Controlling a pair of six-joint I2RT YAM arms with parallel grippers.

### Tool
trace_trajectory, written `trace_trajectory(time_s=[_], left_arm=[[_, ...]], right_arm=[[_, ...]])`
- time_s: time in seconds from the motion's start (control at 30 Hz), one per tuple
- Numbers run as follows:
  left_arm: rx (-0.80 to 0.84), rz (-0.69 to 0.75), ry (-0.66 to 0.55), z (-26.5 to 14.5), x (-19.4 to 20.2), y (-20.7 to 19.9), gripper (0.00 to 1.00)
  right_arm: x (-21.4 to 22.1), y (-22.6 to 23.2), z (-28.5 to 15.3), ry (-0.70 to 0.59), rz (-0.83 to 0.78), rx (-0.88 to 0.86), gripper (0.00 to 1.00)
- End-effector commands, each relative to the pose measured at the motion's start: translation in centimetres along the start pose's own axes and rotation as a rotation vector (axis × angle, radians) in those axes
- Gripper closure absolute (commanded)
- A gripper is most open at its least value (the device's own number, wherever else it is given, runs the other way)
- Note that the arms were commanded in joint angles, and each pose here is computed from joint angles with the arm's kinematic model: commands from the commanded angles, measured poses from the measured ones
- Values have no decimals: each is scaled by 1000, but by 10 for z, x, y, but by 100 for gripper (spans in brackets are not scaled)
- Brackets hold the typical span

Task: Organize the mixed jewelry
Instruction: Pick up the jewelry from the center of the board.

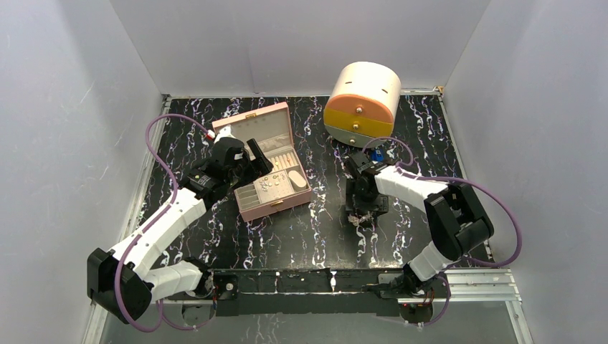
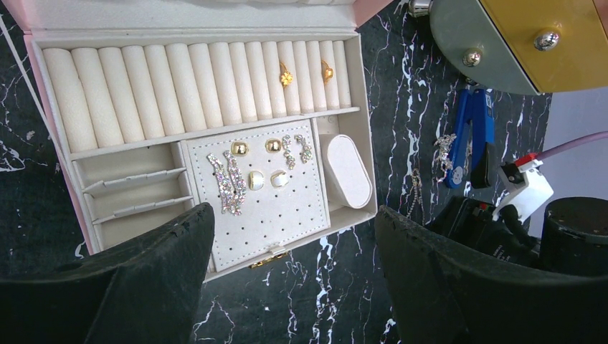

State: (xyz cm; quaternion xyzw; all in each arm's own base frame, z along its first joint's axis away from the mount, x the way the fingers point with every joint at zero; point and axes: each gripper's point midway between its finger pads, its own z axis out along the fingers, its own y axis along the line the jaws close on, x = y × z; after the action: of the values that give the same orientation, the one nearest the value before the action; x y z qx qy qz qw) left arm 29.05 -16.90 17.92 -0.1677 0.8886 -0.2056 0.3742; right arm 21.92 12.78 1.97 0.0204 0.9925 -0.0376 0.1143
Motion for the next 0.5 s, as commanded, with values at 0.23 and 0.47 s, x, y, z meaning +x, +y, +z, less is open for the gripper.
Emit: trace_trajectory(time_s=[0.23,0.47], left_arm=[[-1,-4,-34,1,-9,-1,21],[-1,-7,-30,3,-8,-2,21]], right_arm=[[-13,5,-3,-67,-56,8,9],[-28,-7,-3,-99,8,69,27]])
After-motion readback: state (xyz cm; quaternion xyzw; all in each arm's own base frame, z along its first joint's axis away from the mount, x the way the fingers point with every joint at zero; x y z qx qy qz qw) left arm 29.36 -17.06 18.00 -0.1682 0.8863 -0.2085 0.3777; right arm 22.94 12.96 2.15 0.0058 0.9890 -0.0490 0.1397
